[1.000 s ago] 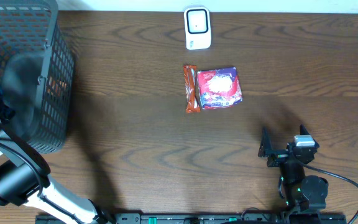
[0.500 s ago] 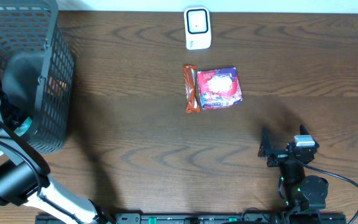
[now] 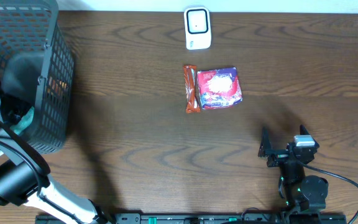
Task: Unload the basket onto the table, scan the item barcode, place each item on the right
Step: 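Grasp the mint-green wipes pack inside the basket with the left gripper, then lift the wipes pack out and carry it toward the scanner, then hold the wipes pack near the scanner, then lower it beside the snack bar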
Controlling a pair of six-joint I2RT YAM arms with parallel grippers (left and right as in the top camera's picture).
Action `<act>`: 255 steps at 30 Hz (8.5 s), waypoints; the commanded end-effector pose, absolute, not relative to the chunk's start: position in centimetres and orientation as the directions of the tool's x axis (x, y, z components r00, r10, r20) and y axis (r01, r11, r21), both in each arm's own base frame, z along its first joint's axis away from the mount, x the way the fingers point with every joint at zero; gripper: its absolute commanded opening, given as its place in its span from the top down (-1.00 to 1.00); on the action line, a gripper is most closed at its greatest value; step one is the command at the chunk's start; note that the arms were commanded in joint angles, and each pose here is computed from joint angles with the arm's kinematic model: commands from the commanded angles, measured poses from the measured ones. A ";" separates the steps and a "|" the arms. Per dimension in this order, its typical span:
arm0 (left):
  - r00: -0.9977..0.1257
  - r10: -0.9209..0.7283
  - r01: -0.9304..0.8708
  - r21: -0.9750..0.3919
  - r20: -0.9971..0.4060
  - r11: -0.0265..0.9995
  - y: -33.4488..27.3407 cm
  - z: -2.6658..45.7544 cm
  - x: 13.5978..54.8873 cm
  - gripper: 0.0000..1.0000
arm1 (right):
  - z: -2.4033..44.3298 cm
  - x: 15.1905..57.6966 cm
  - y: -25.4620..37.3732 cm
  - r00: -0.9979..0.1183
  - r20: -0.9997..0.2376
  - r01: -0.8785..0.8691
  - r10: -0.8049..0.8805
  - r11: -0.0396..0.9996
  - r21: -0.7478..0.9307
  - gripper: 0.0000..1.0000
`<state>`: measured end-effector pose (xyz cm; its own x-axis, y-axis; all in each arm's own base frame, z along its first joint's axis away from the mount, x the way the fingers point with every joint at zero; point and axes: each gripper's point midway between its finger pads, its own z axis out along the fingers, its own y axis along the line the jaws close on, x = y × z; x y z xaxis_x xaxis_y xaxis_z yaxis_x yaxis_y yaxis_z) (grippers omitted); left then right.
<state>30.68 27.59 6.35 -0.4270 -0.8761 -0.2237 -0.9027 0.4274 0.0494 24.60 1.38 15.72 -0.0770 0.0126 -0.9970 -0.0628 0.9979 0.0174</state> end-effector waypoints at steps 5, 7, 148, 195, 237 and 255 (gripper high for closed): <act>-0.392 -0.901 -0.912 -0.051 -0.184 0.407 26.3 6.3 31.6 -0.25 | 15.6 24.6 1.3 -0.078 -0.997 -0.057 0.026 0.998 0.031 -0.99; -0.340 -0.921 -0.931 -0.067 -0.191 0.358 26.4 6.8 31.7 -0.27 | 15.6 24.6 1.3 -0.078 -0.997 -0.057 0.026 0.998 0.031 -0.99; -0.529 -0.321 -0.353 -0.140 -0.785 0.925 21.7 25.9 41.5 0.85 | 15.6 24.6 1.3 -0.078 -0.997 -0.057 0.026 0.998 0.031 -0.98; -0.948 -0.074 0.053 -0.380 -0.311 0.923 -21.3 6.3 43.4 0.85 | 15.6 24.6 1.3 -0.078 -0.997 -0.057 0.026 0.998 0.031 -0.98; -0.917 -0.067 0.090 -0.367 -0.392 0.926 -22.3 7.9 44.4 -0.10 | 15.6 24.6 1.3 -0.078 -0.997 -0.057 0.026 0.998 0.031 -0.99; -0.859 -0.122 0.084 -0.371 -0.498 0.925 -16.8 18.5 42.4 -0.33 | 15.6 24.6 1.3 -0.078 -0.997 -0.057 0.026 0.998 0.031 -0.99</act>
<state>43.09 -17.72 18.02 -0.8523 -0.1292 -0.5069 0.0925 0.9166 -0.3890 24.60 1.38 15.72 -0.0770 0.0126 -0.9970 -0.0628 0.9979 0.0174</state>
